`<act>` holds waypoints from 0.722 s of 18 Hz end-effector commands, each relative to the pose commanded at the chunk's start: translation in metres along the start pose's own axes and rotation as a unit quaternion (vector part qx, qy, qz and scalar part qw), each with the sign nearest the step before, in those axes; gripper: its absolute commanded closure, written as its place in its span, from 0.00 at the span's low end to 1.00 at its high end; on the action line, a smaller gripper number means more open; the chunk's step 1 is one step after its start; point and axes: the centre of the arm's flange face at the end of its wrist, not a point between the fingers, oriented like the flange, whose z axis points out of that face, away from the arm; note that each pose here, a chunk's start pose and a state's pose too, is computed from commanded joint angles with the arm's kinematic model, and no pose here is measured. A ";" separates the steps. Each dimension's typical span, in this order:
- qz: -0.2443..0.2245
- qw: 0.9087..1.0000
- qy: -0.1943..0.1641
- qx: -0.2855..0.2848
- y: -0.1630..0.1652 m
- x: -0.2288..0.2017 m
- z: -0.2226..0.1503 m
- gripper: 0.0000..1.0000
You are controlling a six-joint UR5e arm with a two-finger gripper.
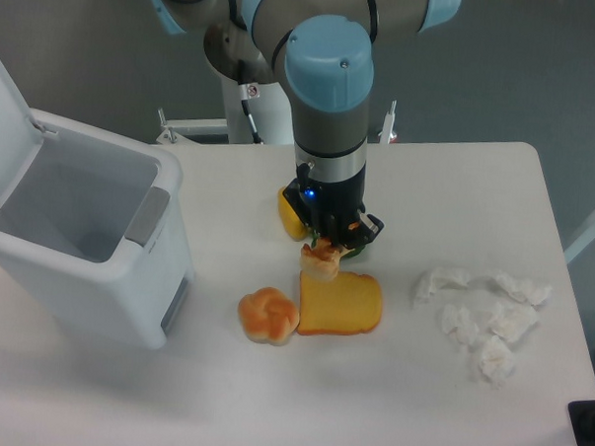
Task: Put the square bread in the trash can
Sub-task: 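Grasp the small round bread bun beside the peppers and lift it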
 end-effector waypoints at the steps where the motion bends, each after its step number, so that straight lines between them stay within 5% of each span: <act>1: 0.000 1.000 0.000 -0.002 0.000 0.000 0.001 0.82; 13: -0.006 0.999 -0.010 0.045 -0.007 -0.005 -0.026 0.81</act>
